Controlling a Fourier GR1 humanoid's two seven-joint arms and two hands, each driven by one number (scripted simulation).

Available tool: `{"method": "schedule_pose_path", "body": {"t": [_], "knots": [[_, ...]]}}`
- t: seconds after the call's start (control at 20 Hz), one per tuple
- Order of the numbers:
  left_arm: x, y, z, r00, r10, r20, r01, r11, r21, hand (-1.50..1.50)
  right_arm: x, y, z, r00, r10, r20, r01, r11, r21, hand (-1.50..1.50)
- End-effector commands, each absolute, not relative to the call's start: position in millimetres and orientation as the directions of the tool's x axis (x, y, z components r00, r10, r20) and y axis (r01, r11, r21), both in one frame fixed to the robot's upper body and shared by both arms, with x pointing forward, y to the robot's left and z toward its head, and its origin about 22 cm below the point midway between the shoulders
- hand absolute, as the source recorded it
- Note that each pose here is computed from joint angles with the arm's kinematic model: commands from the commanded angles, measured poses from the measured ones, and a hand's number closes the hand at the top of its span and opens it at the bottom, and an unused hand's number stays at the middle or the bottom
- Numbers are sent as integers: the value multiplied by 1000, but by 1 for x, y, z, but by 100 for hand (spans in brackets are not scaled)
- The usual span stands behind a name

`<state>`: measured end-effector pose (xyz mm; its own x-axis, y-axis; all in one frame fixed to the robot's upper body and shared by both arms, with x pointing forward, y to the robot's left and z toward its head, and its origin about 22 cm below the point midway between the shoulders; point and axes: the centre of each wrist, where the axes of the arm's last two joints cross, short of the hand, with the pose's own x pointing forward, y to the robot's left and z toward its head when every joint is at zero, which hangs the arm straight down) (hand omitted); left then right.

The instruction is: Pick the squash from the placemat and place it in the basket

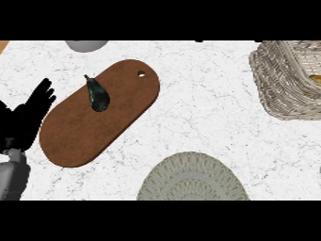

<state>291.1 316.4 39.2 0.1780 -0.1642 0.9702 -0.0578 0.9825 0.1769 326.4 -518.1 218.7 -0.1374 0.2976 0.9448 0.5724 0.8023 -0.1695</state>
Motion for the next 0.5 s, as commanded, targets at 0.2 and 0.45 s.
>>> {"method": "schedule_pose_path", "body": {"t": [0.2,0.45], "knots": [[296,319,51,161,-166,973,-37,984,174,0,239,-607,235,-93,274,957,499,845,-194,-150],[296,321,41,163,-157,974,-68,983,170,0,195,-633,213,-81,286,955,443,868,-223,-150]]}}
